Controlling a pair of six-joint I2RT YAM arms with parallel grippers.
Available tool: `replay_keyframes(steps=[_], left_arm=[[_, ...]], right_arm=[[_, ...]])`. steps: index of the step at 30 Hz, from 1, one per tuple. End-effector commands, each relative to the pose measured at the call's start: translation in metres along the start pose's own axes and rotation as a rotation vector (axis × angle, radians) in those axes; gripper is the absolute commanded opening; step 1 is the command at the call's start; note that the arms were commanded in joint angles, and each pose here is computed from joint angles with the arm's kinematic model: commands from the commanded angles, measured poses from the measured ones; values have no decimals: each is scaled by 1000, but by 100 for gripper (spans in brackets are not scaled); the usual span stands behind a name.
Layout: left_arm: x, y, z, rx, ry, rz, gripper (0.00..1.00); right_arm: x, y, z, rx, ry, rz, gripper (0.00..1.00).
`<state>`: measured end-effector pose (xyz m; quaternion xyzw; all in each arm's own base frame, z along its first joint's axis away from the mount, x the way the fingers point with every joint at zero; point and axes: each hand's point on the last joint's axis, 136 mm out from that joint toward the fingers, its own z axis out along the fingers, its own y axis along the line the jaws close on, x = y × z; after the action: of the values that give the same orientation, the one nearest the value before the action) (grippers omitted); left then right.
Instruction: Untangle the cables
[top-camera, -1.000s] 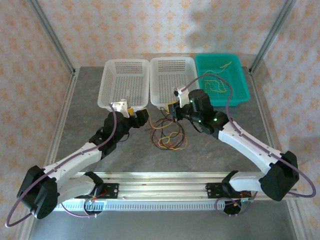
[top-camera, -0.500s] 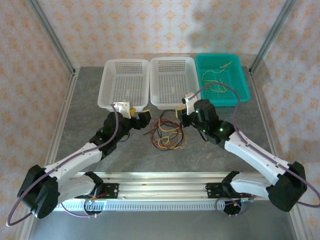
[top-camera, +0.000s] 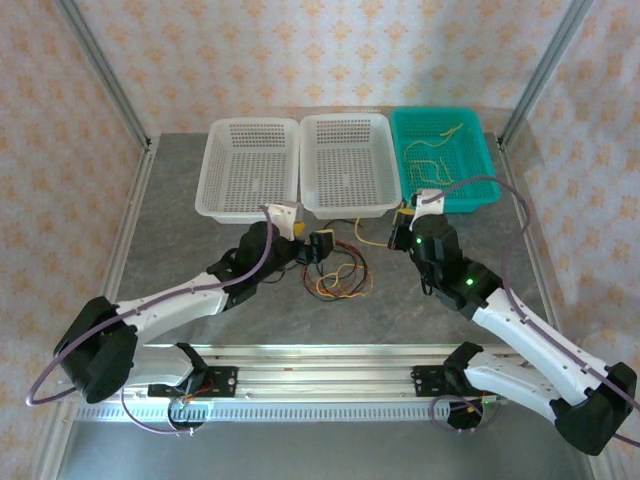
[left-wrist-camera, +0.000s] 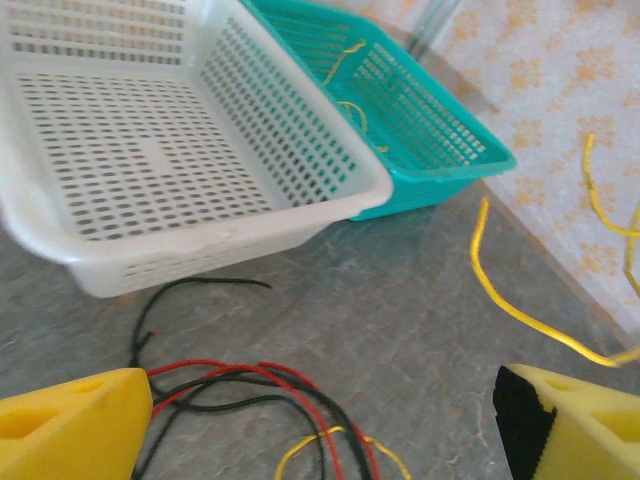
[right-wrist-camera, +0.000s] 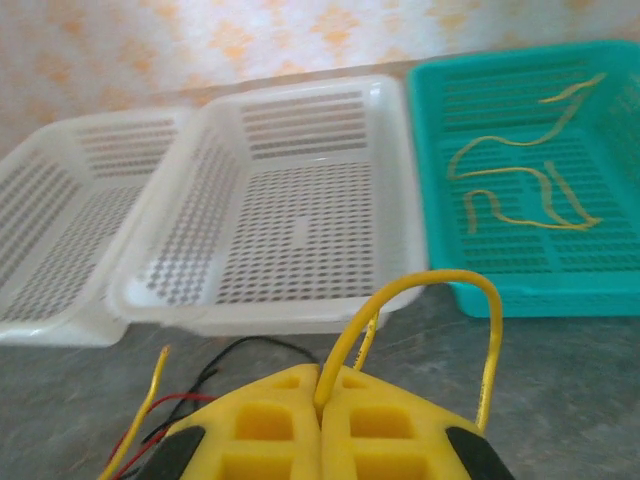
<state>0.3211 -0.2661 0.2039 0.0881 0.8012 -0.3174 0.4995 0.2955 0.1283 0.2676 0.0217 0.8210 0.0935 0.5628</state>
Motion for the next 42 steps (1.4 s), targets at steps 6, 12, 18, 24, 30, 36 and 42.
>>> replay_keyframes(steps=[6, 12, 18, 24, 30, 36, 42], left_arm=[[-21, -38, 33, 65, -28, 11, 90], [-37, -53, 54, 80, -40, 38, 90], [-55, -64, 73, 81, -66, 65, 90], [-72, -67, 92, 56, -100, 84, 91], [-90, -67, 107, 29, -158, 81, 91], [-113, -71, 129, 60, -210, 64, 93], [-121, -67, 159, 48, -208, 78, 94]], right_arm=[[-13, -64, 7, 213, -64, 144, 0], [-21, -98, 17, 288, -87, 260, 0], [-25, -133, 30, 422, -78, 400, 0], [-40, -156, 46, 500, -99, 479, 0], [-51, -176, 73, 560, -87, 603, 0], [-62, -188, 107, 620, -110, 726, 0], [-69, -194, 148, 658, -123, 817, 0]])
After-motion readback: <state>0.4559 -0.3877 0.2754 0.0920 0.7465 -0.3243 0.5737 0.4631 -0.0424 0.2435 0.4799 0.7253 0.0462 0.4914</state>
